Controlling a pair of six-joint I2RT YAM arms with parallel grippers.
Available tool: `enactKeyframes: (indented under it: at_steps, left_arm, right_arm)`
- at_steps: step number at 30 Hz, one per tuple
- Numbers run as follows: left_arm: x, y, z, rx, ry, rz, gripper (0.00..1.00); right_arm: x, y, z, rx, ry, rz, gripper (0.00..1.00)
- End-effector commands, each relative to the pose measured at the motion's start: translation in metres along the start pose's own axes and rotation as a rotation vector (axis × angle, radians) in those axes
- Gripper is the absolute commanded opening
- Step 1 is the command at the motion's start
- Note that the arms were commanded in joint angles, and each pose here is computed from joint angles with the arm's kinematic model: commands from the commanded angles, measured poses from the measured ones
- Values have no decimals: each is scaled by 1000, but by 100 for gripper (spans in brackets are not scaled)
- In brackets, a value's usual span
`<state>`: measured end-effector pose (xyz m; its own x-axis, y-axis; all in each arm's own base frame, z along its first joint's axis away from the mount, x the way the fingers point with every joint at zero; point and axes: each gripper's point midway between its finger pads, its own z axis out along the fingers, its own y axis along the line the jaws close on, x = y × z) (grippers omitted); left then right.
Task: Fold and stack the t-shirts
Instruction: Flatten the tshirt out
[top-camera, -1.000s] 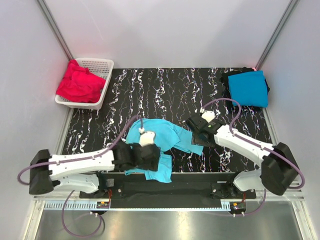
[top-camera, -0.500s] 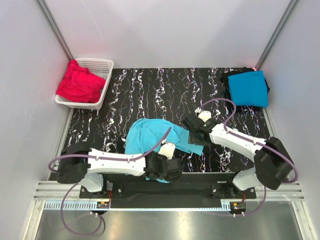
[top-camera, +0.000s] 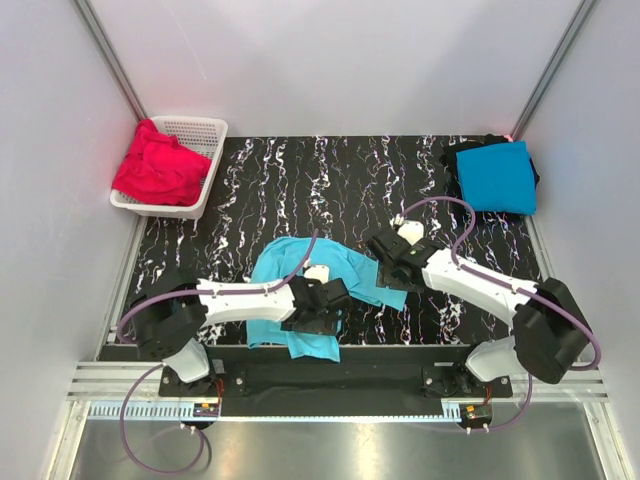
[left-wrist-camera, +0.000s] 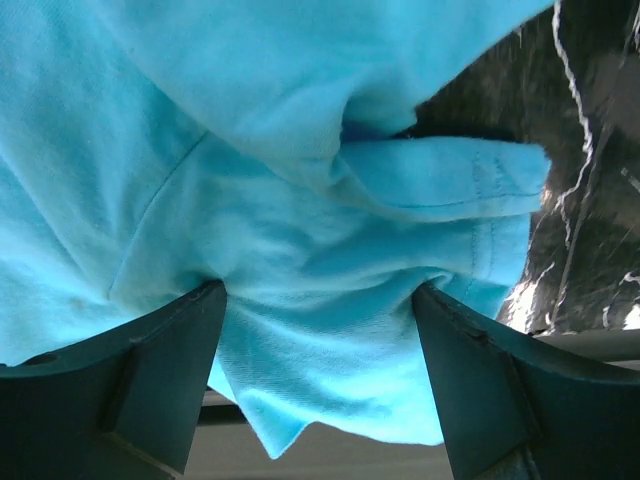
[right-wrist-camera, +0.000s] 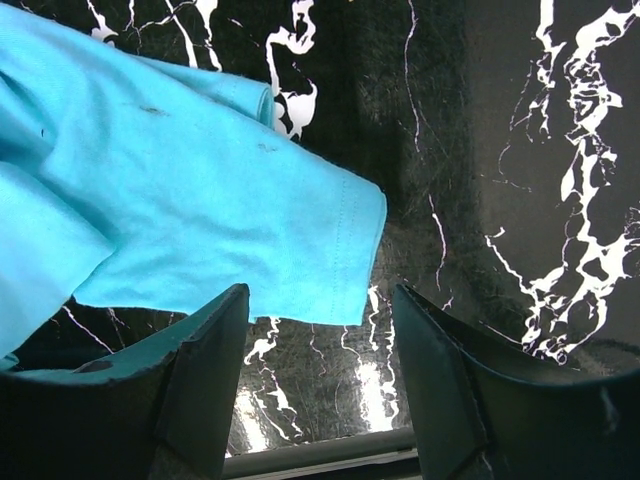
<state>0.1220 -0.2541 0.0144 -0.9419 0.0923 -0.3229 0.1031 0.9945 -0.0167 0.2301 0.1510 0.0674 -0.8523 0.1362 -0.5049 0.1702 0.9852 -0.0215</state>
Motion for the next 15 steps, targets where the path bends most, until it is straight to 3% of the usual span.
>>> enactKeyframes:
  at_steps: [1, 7, 15]
  left_arm:
    - [7, 8, 17, -31, 65, -29, 84]
    - [-2, 35, 28, -98, 103, -112, 84]
    - [-18, 97, 21, -206, 72, -256, 86]
  right_arm:
    - [2, 12, 2, -37, 12, -8, 66]
    - [32, 29, 19, -126, 121, -64, 64]
    - [45, 27, 55, -7, 187, -133, 66]
